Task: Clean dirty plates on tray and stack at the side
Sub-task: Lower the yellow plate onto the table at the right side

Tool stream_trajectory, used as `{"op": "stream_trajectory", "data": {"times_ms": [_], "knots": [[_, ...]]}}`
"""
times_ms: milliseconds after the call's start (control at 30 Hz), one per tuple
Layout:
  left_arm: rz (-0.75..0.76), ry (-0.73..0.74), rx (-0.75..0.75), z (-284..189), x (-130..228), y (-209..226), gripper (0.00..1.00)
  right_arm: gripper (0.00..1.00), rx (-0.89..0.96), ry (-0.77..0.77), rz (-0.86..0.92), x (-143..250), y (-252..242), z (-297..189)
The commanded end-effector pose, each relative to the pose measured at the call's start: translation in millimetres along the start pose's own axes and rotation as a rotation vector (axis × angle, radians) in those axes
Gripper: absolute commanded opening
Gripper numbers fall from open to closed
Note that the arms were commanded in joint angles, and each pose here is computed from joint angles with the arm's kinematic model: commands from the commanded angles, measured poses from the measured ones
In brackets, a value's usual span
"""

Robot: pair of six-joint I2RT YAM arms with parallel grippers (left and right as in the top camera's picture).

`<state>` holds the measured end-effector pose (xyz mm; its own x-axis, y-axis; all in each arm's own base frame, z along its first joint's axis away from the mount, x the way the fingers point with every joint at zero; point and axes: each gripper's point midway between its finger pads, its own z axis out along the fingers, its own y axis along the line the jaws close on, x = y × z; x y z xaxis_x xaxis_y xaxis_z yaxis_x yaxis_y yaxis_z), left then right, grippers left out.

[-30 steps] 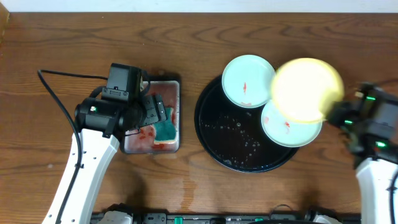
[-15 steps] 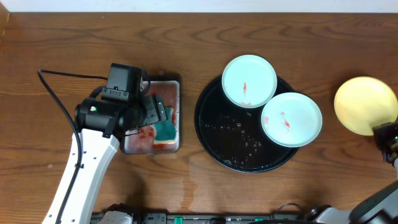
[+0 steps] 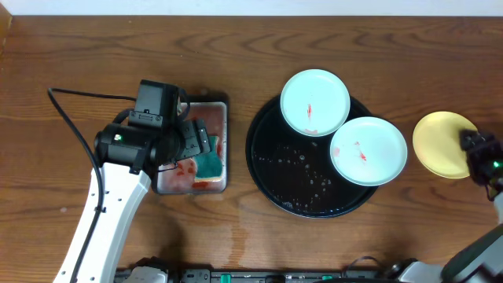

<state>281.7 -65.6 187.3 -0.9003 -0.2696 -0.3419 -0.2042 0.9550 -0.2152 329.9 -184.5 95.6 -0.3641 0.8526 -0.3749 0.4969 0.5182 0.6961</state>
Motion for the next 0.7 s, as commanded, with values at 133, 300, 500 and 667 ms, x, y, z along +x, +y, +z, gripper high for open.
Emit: {"op": "stream_trajectory", "data": {"times_ms": [133, 300, 500, 667], "knots": [[-0.001, -0.009, 0.001, -2.7, -2.7, 0.0, 0.87, 0.59, 0.132, 0.113, -0.408, 66.0, 59.2, -9.5], [-0.001, -0.009, 0.001, -2.7, -2.7, 0.0, 0.87, 0.64, 0.313, 0.198, -0.603, 102.0, 49.3, 0.1], [-0.001, -0.009, 0.001, -2.7, -2.7, 0.0, 0.87, 0.55, 0.574, 0.172, -0.649, 97.1, 13.6, 5.9], [-0.001, -0.009, 0.001, -2.7, -2.7, 0.0, 0.87, 0.36, 0.538, 0.275, -0.623, 118.3, 4.4, 22.8]]}}
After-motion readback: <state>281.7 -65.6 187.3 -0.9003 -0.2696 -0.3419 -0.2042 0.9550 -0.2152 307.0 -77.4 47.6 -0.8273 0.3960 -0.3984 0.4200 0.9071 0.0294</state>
